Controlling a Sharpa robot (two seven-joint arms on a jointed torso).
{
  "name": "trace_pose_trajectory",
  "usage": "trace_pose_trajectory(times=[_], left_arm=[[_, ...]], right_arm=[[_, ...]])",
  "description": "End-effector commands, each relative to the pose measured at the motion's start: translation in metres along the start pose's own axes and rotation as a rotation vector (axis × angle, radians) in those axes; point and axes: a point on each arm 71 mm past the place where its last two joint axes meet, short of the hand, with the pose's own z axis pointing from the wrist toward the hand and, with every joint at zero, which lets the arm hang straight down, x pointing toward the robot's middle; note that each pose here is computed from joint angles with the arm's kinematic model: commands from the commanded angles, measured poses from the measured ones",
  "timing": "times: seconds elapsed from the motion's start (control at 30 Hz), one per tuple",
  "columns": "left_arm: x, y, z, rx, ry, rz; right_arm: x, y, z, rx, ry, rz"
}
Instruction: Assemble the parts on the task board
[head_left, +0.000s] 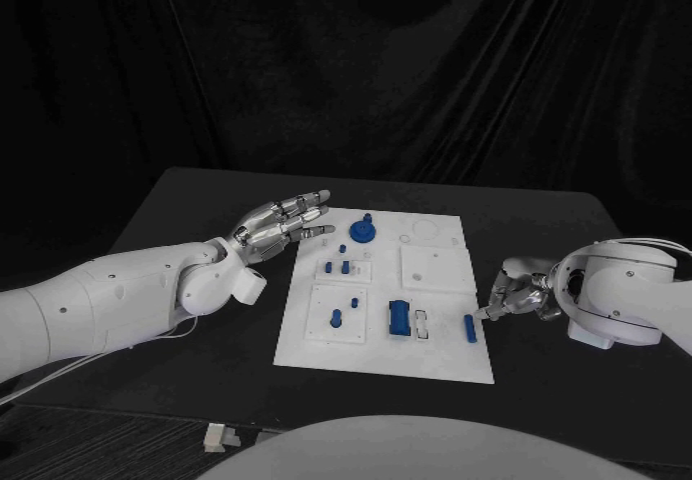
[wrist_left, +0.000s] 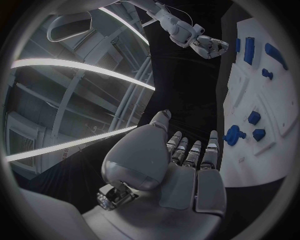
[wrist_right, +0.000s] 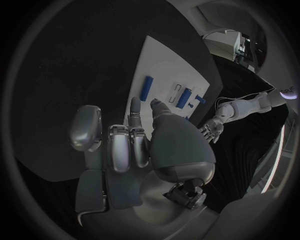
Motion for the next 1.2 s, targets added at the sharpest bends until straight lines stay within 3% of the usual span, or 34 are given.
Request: trace_pose_trajectory(times=[0.03, 0.8, 1.2], left_arm=[[0.0012, -0.0009, 0.0001, 0.018, 0.004, -0.012], [0.0007, 0.0008, -0.0010, 0.011, 0.007, -0.016], [0.0016, 0.0026, -0.0011, 0.006, 0.011, -0.021]], right_arm=[[0.002, -0.003, 0.002, 0.038, -0.029, -0.027], [0.020, 0.008, 0.015, 0.000, -0.038, -0.001], [0.031, 0.009, 0.023, 0.023, 0.004, -0.017]])
